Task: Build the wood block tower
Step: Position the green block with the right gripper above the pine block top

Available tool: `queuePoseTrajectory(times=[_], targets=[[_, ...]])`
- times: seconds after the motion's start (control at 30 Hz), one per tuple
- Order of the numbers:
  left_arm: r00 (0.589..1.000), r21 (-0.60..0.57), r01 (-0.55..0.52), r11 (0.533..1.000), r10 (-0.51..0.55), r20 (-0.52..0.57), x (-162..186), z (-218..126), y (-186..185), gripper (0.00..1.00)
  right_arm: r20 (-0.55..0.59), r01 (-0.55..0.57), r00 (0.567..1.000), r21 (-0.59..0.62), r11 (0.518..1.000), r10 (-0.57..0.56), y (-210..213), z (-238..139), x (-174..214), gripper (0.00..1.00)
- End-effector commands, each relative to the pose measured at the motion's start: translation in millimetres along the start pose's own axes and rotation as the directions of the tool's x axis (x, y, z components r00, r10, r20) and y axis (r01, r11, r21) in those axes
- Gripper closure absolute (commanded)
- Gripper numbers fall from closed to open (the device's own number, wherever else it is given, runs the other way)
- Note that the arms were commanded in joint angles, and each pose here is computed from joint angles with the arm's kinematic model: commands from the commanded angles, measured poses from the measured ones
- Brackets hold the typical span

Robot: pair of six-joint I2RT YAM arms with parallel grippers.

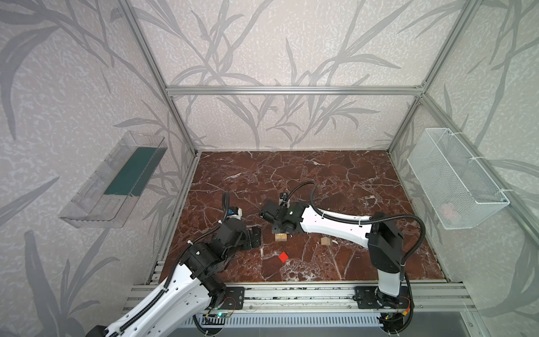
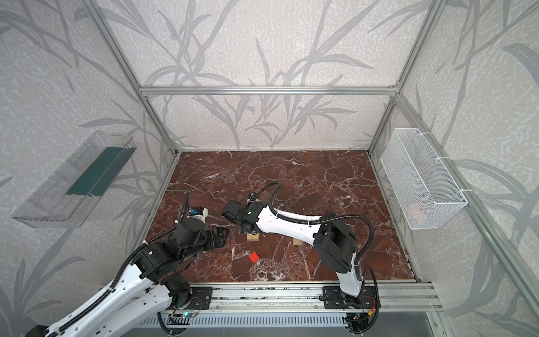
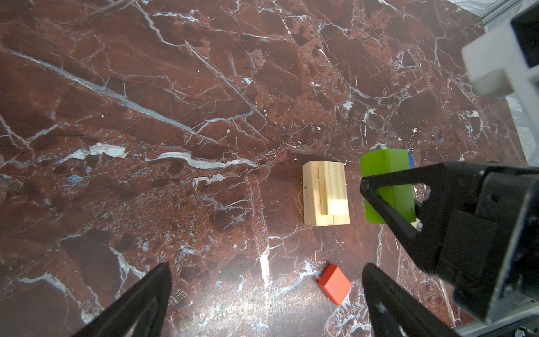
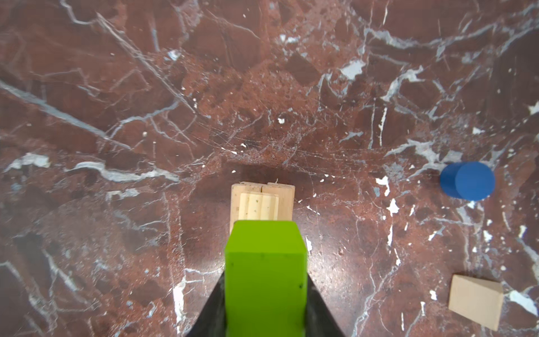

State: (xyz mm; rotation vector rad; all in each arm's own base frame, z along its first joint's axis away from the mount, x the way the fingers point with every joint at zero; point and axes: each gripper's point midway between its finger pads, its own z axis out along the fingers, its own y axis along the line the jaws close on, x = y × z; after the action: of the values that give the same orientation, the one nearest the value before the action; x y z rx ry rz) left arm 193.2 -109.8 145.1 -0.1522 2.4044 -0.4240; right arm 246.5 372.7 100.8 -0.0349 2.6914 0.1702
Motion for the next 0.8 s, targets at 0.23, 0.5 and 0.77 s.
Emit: queuePoseTrajectory(times=[0.23, 0.5, 0.77], targets=[[0.999, -0.055, 0.033, 0.998, -0.032, 0.014, -3.3, -6.4, 11.2, 0.00, 0.025, -0.055, 0.998, 0.021, 0.998, 0.054, 2.8, 7.9, 0.3, 0.77], [0.999, -0.075, 0.039, 0.996, -0.038, 0.012, -1.0, -6.4, 16.1, 0.00, 0.031, -0.050, 0.998, 0.039, 0.998, 0.049, 8.0, 15.5, -2.4, 0.77], [0.999, -0.080, 0.041, 0.996, -0.039, 0.019, -2.0, -7.6, 17.5, 0.00, 0.026, -0.047, 0.999, 0.062, 0.997, 0.045, 7.4, 21.9, 0.7, 0.76]])
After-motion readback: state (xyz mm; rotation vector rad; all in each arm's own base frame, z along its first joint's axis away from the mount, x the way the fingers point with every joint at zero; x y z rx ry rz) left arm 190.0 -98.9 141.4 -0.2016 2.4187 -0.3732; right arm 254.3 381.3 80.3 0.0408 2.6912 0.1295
